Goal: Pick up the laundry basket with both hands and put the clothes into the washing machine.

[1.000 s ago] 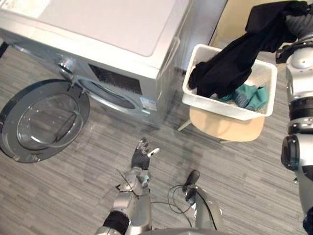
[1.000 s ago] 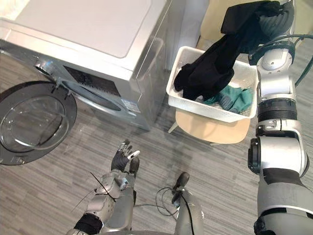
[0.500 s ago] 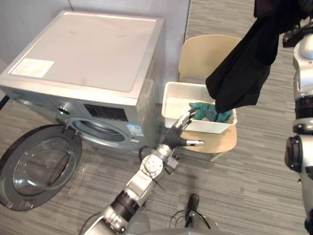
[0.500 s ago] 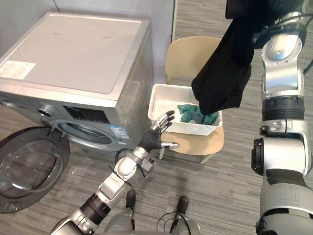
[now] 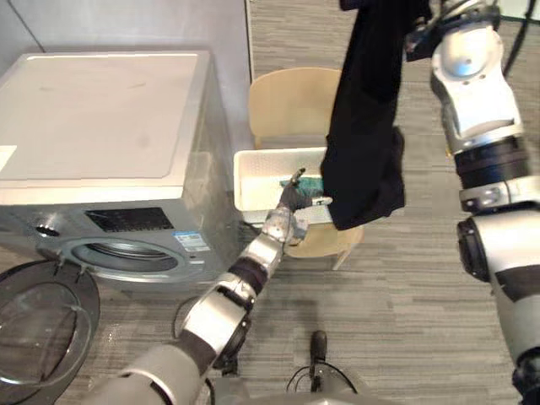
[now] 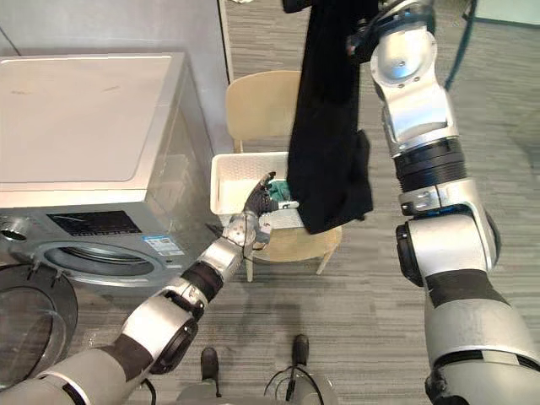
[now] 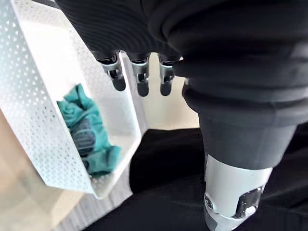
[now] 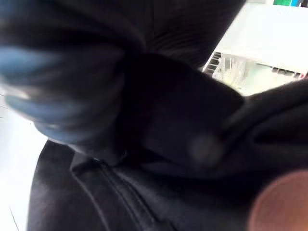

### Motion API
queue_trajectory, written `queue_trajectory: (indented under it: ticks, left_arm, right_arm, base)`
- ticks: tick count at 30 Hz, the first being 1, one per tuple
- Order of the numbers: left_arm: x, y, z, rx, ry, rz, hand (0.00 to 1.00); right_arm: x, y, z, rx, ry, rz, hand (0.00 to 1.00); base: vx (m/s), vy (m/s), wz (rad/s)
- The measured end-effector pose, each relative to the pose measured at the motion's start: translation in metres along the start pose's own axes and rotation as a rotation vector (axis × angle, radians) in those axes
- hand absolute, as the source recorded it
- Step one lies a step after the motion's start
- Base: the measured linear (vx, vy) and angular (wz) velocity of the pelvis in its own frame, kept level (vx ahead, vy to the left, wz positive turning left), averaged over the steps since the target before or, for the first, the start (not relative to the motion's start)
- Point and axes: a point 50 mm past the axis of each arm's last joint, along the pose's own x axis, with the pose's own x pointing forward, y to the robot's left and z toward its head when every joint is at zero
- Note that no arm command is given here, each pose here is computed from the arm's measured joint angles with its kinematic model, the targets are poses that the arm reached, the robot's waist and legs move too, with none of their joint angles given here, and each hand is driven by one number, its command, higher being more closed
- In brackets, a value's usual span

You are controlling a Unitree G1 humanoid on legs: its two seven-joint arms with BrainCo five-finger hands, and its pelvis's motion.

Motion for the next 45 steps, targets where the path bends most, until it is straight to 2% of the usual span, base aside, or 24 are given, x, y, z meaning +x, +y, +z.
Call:
queue_trajectory:
  ticks: [9,12,15,19,25,31,36,42,45]
  left_arm:
    - [0.004,-0.005,0.020,0.034,-0.048,-0.001,0.00]
    - [-0.004,-0.021,0.050,0.071,-0.216,-0.173,0.00]
    - [-0.017,-0.024,0.074,0.024,-0.365,-0.361,0.00]
    - [-0.020,-0.020,0.072,0.000,-0.372,-0.421,0.00]
    - [-0.023,-0.028,0.067,0.012,-0.366,-0.443,0.00]
    - [-0.019,-0.042,0.057,0.033,-0.321,-0.398,0.00]
    - [-0.015,-0.038,0.052,0.058,-0.298,-0.364,0.00]
    - [-0.012,-0.041,0.063,0.196,-0.354,-0.341,0.00]
    - [-0.008,-0.035,0.075,0.241,-0.394,-0.277,0.00]
  right_arm:
    - [0.002,0.005,0.005,0.072,-0.005,0.012,1.00]
    - [0.002,-0.002,0.004,0.069,-0.018,0.001,1.00]
    - [-0.005,-0.013,-0.006,0.049,-0.018,-0.007,1.00]
    - [-0.016,-0.019,-0.026,0.025,0.031,0.012,1.00]
    - [-0.021,-0.007,-0.029,0.052,0.026,0.075,1.00]
    - [-0.023,0.007,-0.028,0.093,0.025,0.129,1.00]
    - [-0.026,0.024,-0.027,0.152,0.033,0.163,1.00]
    - [-0.028,0.035,-0.026,0.301,0.059,0.194,1.00]
    - [-0.028,0.039,-0.014,0.374,0.012,0.229,1.00]
  base:
    - [0.02,0.004,-0.02]
    - [-0.01,0.013,0.11]
    - [-0.01,0.010,0.10]
    - [0.00,0.003,0.01]
    - [0.00,0.000,0.00]
    - [0.00,0.003,-0.01]
    - [0.00,0.010,-0.12]
    - [0.00,0.008,-0.10]
    - [0.00,0.009,-0.13]
